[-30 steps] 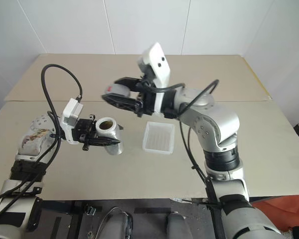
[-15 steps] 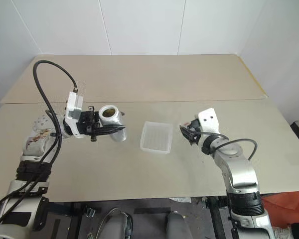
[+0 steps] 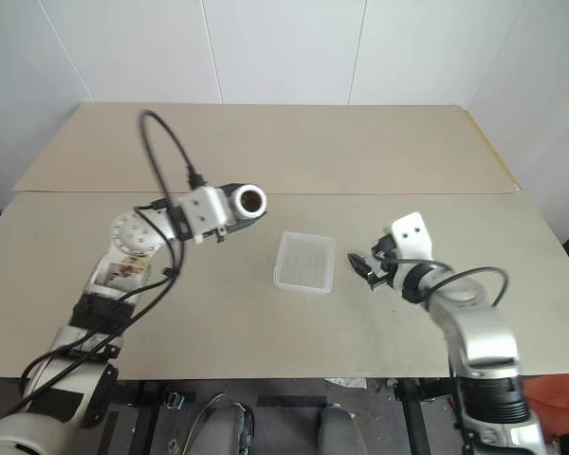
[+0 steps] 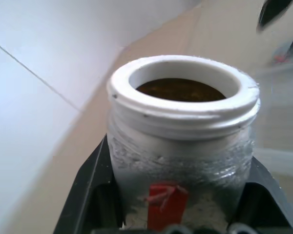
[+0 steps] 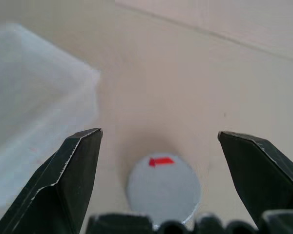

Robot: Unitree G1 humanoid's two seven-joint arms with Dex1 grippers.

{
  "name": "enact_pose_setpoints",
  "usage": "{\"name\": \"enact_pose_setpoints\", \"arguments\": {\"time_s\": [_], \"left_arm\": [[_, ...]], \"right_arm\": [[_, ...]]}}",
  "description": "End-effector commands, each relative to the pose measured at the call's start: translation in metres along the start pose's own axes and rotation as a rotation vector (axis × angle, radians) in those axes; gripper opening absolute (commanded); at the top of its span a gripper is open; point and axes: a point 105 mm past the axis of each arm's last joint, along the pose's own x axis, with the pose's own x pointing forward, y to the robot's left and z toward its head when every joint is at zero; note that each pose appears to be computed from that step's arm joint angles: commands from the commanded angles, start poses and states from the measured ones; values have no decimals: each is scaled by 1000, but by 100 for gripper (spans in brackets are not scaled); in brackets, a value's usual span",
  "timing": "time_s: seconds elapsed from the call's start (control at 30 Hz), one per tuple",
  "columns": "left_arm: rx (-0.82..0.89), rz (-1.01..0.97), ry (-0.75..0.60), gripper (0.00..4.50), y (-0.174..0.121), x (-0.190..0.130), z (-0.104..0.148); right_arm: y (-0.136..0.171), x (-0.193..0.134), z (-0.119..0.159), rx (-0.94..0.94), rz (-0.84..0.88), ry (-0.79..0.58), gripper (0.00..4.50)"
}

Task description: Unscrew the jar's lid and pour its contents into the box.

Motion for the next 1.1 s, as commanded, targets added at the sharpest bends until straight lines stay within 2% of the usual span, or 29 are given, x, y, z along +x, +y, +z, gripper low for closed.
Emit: {"name": "enact_pose_setpoints", "arguments": {"time_s": [0.03, 0.1, 0.2, 0.3, 0.37, 0.53, 0.73, 1.1], "left_arm": [[567, 45, -115, 198, 6, 23, 31], [895, 63, -194, 198, 1, 38, 40], [1262, 81, -329, 198, -10, 53, 45], [1375, 83, -427, 198, -27, 63, 47], [1423, 67, -442, 198, -35, 66, 42], [1473, 74, -427, 198, -41, 71, 36], [1446, 93, -402, 198, -35, 74, 36], [1264, 179, -327, 198, -6, 70, 44]], "right_arm": [[31, -19, 36, 1, 253, 27, 448], [46, -26, 43, -35, 374, 53, 448], [54, -29, 48, -72, 442, 69, 448], [57, -30, 55, -83, 472, 52, 448], [59, -30, 59, -92, 477, 32, 448], [62, -35, 69, -87, 484, -21, 448], [66, -38, 67, -87, 484, -35, 448], [66, -34, 66, -106, 495, -41, 448]]}}
